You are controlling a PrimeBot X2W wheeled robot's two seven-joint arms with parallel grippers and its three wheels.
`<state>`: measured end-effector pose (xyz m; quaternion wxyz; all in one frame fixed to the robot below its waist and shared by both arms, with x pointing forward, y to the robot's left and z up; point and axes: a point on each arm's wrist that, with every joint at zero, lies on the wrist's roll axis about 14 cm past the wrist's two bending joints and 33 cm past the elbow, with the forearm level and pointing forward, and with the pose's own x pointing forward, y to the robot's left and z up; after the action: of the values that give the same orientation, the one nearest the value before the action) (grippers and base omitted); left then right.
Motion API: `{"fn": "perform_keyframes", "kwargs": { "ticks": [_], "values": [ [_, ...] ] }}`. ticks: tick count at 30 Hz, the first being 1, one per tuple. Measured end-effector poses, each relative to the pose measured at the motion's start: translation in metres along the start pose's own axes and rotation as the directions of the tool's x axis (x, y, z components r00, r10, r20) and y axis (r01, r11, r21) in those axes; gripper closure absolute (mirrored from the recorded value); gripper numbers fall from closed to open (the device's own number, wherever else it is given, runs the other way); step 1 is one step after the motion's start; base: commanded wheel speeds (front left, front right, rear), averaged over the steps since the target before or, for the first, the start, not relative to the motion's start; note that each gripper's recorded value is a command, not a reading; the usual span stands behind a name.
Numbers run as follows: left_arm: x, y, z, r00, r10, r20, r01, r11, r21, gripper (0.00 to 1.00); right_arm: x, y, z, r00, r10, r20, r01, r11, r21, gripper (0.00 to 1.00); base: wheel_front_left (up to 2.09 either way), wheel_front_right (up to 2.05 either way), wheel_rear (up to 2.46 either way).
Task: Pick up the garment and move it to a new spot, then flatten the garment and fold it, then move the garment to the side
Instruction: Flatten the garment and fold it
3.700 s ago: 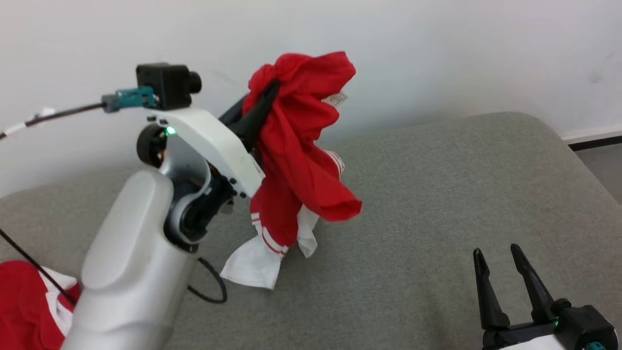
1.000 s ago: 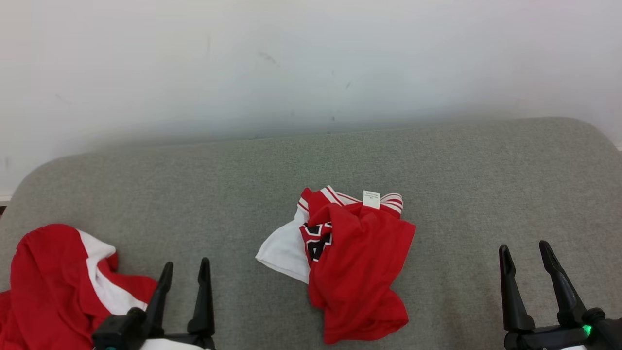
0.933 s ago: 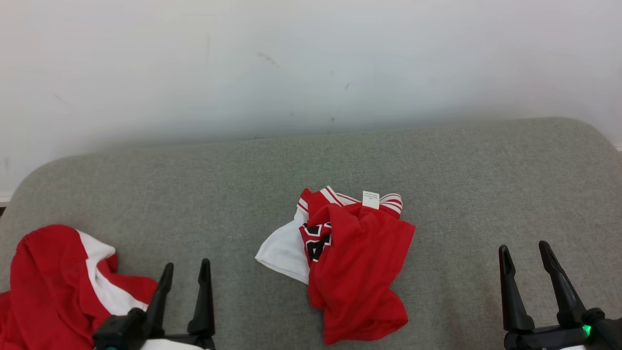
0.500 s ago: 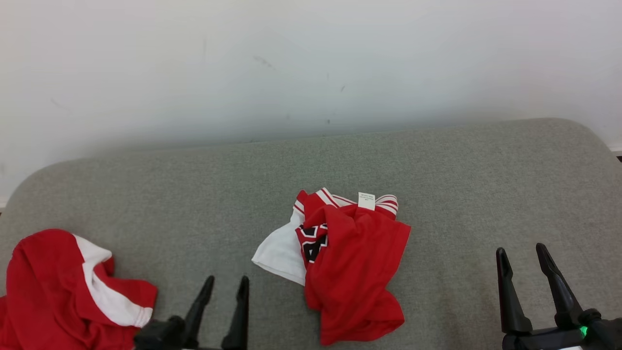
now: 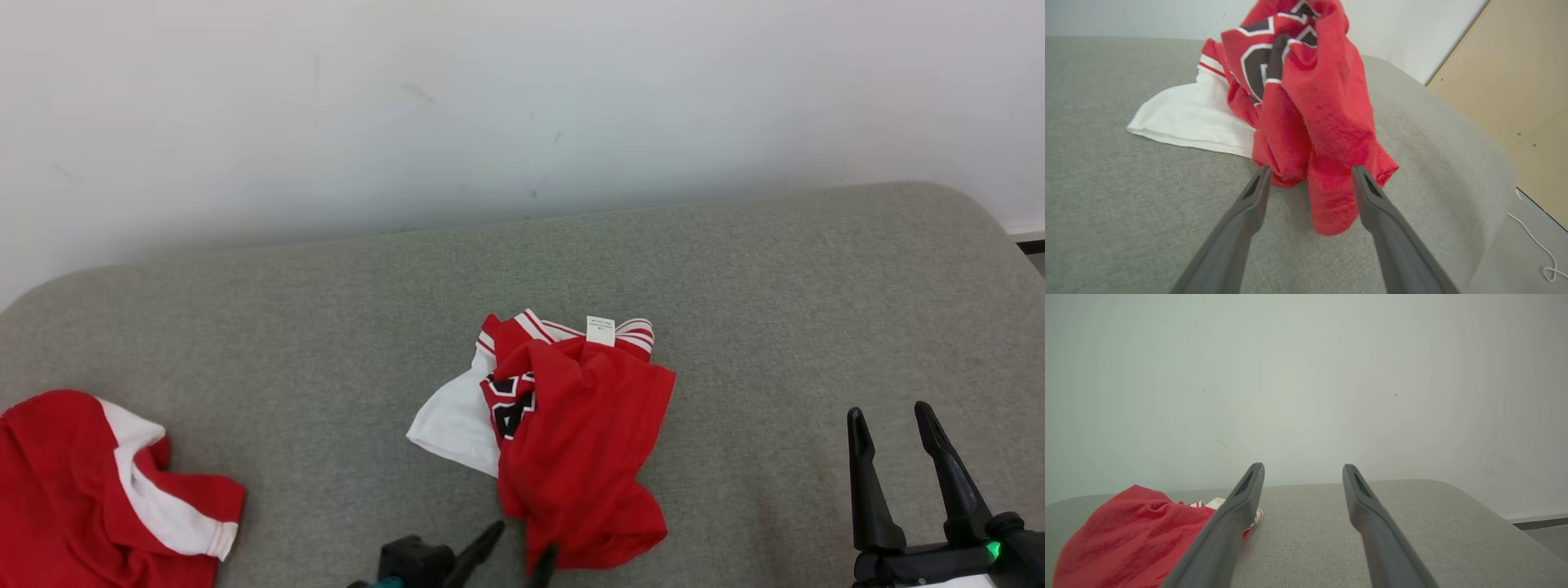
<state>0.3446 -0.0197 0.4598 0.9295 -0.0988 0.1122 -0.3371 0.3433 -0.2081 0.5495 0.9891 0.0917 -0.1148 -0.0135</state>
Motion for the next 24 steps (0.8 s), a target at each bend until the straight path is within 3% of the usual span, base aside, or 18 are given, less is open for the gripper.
{"fn": "perform_keyframes", "kwargs": {
  "ticks": [5, 13, 14, 15, 16, 24],
  "values": [
    [0.003, -0.020, -0.021, 0.988, -0.102, -0.118, 0.105, 0.994, 0.016, 0.00, 0.002, -0.006, 0.002, 1.000, -0.019, 0.006, 0.019, 1.000, -0.006, 0.00, 0.00, 0.00, 0.00],
    [0.021, -0.022, -0.035, 0.973, -0.126, -0.194, 0.137, 0.990, 0.045, 0.00, 0.001, -0.010, 0.000, 0.999, -0.033, -0.002, 0.033, 0.999, -0.003, 0.00, 0.00, 0.00, 0.00],
    [0.023, -0.024, -0.036, 0.972, -0.130, -0.196, 0.141, 0.989, 0.044, 0.48, 0.002, -0.011, 0.001, 0.999, -0.036, 0.001, 0.036, 0.999, -0.004, 0.00, 0.00, 0.00, 0.00],
    [0.025, -0.025, -0.035, 0.972, -0.134, -0.193, 0.145, 0.988, 0.044, 0.85, 0.001, -0.012, 0.002, 0.999, -0.039, 0.004, 0.039, 0.999, -0.005, 0.00, 0.00, 0.00, 0.00],
    [0.027, -0.026, -0.033, 0.973, -0.136, -0.186, 0.147, 0.988, 0.046, 1.00, 0.001, -0.014, 0.003, 0.999, -0.044, 0.005, 0.044, 0.999, -0.006, 0.00, 0.00, 0.00, 0.00],
    [0.029, -0.028, -0.020, 0.981, -0.141, -0.130, 0.144, 0.989, 0.016, 1.00, -0.001, -0.016, 0.006, 0.998, -0.053, 0.016, 0.054, 0.999, -0.003, 0.00, 0.00, 0.00, 0.00]
  ]
}}
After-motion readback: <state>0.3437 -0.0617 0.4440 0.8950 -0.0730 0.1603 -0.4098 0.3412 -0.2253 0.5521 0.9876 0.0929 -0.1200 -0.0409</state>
